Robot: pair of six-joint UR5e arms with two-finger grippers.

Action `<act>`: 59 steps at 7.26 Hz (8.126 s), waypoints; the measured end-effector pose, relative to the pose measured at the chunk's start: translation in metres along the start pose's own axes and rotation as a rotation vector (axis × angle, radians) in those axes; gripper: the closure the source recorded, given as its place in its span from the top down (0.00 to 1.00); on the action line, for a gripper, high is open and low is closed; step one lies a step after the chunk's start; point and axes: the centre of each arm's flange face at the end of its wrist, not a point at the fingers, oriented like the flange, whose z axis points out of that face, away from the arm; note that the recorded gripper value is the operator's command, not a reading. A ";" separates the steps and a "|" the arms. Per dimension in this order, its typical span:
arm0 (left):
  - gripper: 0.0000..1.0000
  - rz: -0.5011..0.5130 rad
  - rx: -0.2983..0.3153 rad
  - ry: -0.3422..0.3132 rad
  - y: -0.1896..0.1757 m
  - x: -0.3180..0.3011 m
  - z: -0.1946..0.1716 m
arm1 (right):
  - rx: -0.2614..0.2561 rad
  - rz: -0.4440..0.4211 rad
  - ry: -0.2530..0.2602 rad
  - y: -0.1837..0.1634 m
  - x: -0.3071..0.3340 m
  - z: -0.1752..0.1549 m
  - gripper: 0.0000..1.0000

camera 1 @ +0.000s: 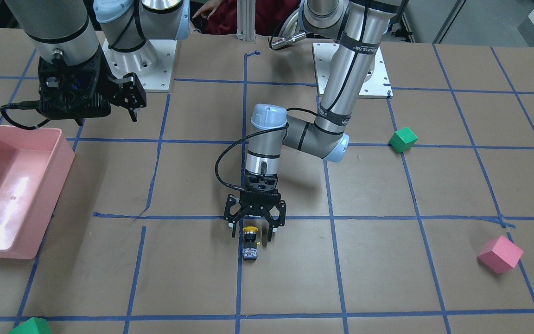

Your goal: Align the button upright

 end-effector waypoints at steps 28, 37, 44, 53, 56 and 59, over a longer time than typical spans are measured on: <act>0.37 -0.477 -1.225 0.006 -0.134 -0.009 0.033 | 0.044 0.040 -0.016 -0.006 0.002 0.009 1.00; 0.95 -0.476 -1.264 0.052 -0.125 -0.009 0.045 | 0.030 0.032 -0.017 -0.006 0.002 0.012 1.00; 0.98 -0.289 -0.937 -0.041 -0.238 -0.069 -0.102 | 0.031 0.029 -0.016 -0.006 0.002 0.012 1.00; 1.00 0.048 -0.618 -0.025 -0.232 -0.089 -0.347 | 0.031 0.040 -0.016 -0.006 0.002 0.012 1.00; 1.00 0.033 -0.533 -0.049 -0.257 -0.116 -0.308 | 0.048 0.042 -0.014 -0.003 0.002 -0.001 1.00; 1.00 0.027 -0.549 -0.058 -0.261 -0.122 -0.288 | 0.042 0.042 -0.014 -0.002 0.002 -0.004 1.00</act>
